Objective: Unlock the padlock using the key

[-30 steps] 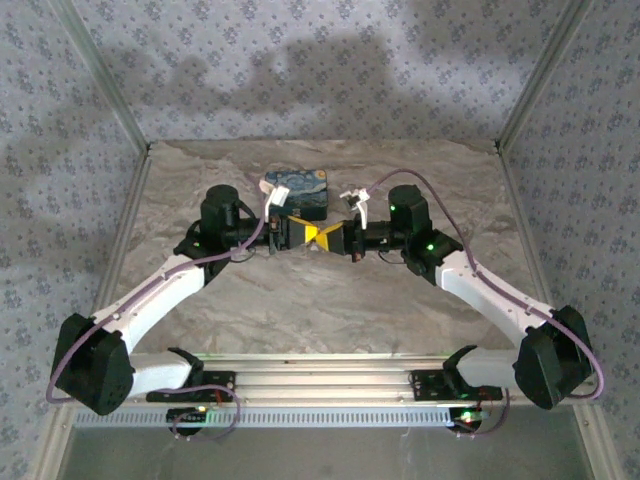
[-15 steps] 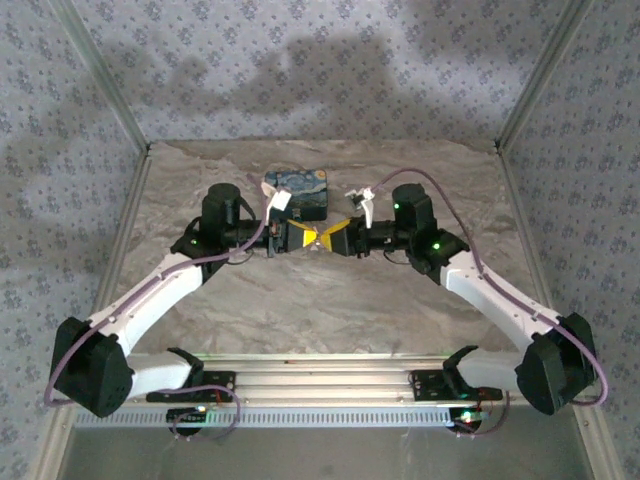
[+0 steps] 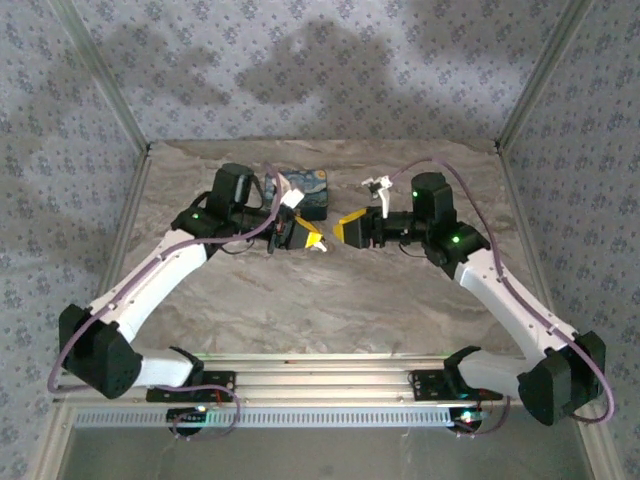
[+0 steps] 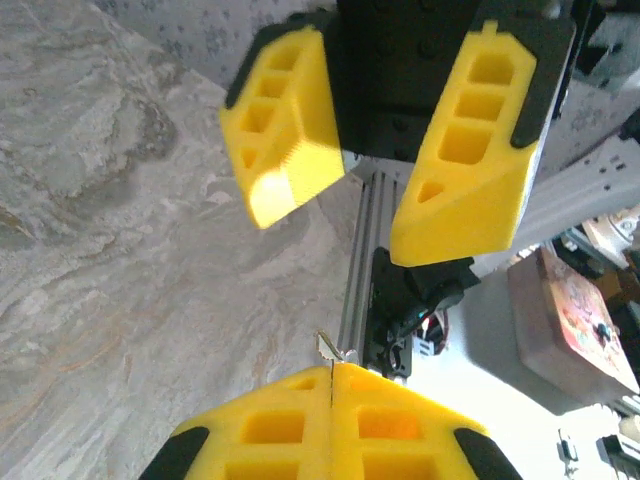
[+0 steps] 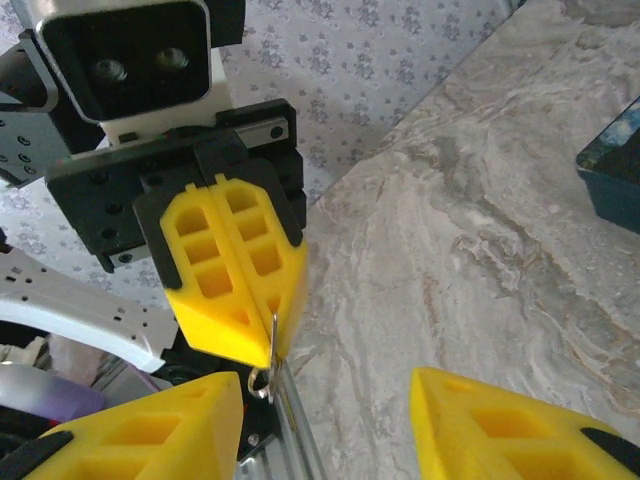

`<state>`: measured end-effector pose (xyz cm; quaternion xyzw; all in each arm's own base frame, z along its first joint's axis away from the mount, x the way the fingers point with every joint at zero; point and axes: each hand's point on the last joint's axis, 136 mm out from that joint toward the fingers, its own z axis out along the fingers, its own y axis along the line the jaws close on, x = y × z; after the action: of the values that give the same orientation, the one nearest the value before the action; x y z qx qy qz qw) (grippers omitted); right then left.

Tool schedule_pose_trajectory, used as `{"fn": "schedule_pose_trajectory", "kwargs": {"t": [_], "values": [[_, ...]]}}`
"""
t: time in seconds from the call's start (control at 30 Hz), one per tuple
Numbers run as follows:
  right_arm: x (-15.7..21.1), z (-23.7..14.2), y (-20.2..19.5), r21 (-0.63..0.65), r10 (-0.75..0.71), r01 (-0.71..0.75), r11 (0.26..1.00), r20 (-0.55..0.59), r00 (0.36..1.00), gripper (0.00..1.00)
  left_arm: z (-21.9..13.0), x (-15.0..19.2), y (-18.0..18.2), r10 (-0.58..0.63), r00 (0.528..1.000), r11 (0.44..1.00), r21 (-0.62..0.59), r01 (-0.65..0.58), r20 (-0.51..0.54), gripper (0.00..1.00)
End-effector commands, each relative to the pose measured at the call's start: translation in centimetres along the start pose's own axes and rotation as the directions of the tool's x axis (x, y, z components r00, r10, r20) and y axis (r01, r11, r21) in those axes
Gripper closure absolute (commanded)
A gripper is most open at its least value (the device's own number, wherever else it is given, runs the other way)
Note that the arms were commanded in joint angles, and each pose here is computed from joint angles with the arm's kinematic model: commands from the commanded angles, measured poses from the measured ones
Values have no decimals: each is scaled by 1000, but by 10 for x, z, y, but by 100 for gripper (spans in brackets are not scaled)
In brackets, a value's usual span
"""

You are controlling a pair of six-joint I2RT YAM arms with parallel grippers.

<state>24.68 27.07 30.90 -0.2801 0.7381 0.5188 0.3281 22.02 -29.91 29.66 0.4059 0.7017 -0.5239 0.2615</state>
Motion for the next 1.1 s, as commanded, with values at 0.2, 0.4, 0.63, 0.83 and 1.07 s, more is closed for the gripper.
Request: {"fn": "schedule_pose_trajectory", "kwargs": {"t": [0.2,0.4,0.63,0.83,1.07], "values": [[7,15,13,-79,51,-58,995,-82,995,52,7,7,-13,83,993,996,34,-80,-84,100],[8,20,14,-84,56,-64,994,-95,994,54,11,11,-12,88,990,996,22,-87,-108,100],[13,25,15,-94,69,-81,992,-123,990,60,8,11,-11,102,988,995,2,-103,-114,100],[16,29,18,-109,69,-85,990,-145,987,61,7,11,-11,111,987,994,-6,-112,-120,100],[22,35,19,-132,84,-110,985,-185,979,89,6,10,-10,121,985,992,-20,-124,-121,100]]}}
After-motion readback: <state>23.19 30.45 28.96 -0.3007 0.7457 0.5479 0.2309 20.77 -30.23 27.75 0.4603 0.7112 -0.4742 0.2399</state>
